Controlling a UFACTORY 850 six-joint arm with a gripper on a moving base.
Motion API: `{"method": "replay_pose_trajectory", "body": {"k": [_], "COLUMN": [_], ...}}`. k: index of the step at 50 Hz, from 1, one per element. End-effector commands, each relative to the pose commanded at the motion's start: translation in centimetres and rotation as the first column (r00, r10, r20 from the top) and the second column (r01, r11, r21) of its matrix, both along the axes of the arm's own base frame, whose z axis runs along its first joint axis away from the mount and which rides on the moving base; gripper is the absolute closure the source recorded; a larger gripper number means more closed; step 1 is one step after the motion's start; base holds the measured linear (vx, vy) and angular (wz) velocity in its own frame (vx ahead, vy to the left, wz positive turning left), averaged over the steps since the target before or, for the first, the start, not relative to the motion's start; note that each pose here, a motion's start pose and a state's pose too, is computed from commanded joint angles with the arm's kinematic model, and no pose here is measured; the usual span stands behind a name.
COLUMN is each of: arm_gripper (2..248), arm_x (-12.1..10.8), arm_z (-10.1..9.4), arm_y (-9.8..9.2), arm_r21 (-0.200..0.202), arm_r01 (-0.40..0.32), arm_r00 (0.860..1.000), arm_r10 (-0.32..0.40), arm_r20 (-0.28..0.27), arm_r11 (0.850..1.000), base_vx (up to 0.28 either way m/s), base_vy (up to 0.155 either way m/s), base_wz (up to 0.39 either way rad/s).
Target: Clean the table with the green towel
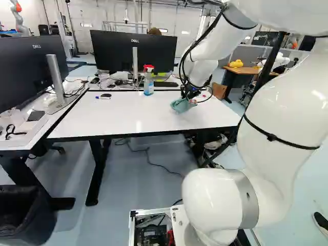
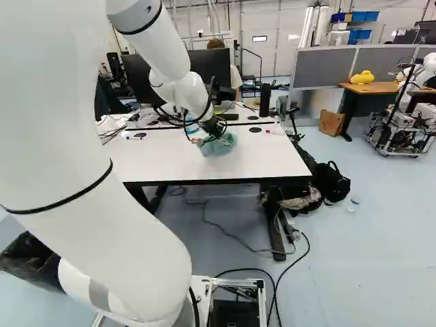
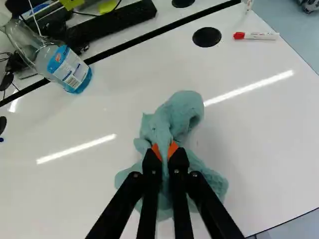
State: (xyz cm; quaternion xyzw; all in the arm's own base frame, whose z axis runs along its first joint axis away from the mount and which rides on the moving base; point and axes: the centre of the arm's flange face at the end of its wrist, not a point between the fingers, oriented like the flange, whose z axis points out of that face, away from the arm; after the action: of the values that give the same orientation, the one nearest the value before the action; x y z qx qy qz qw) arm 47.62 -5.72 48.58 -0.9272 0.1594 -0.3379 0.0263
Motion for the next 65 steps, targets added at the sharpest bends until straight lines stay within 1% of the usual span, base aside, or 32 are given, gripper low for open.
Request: {"method": "replay_pose_trajectory", "body": {"k": [39, 52, 65], "arm_gripper": [220, 220, 220], "arm_x": [1.7, 1.7, 1.5], "arm_z": [-4.8, -4.8, -5.0], "arm_y": [-0.2, -0.2, -0.1], "arm_r21": [0.012, 0.013, 0.022], "arm_r01": [0.001, 0.000, -0.004], "arm_r00": [0.995, 0.995, 0.992], "arm_r10": [0.001, 0.001, 0.006], "arm_r20": [-0.096, -0.098, -0.128], "arm_r11": [1.000, 1.000, 1.000], "base_vx": [0.000, 0.000, 0.000], "base_vy": [0.000, 0.000, 0.000], "base_wz": [0.000, 0.000, 0.000]}}
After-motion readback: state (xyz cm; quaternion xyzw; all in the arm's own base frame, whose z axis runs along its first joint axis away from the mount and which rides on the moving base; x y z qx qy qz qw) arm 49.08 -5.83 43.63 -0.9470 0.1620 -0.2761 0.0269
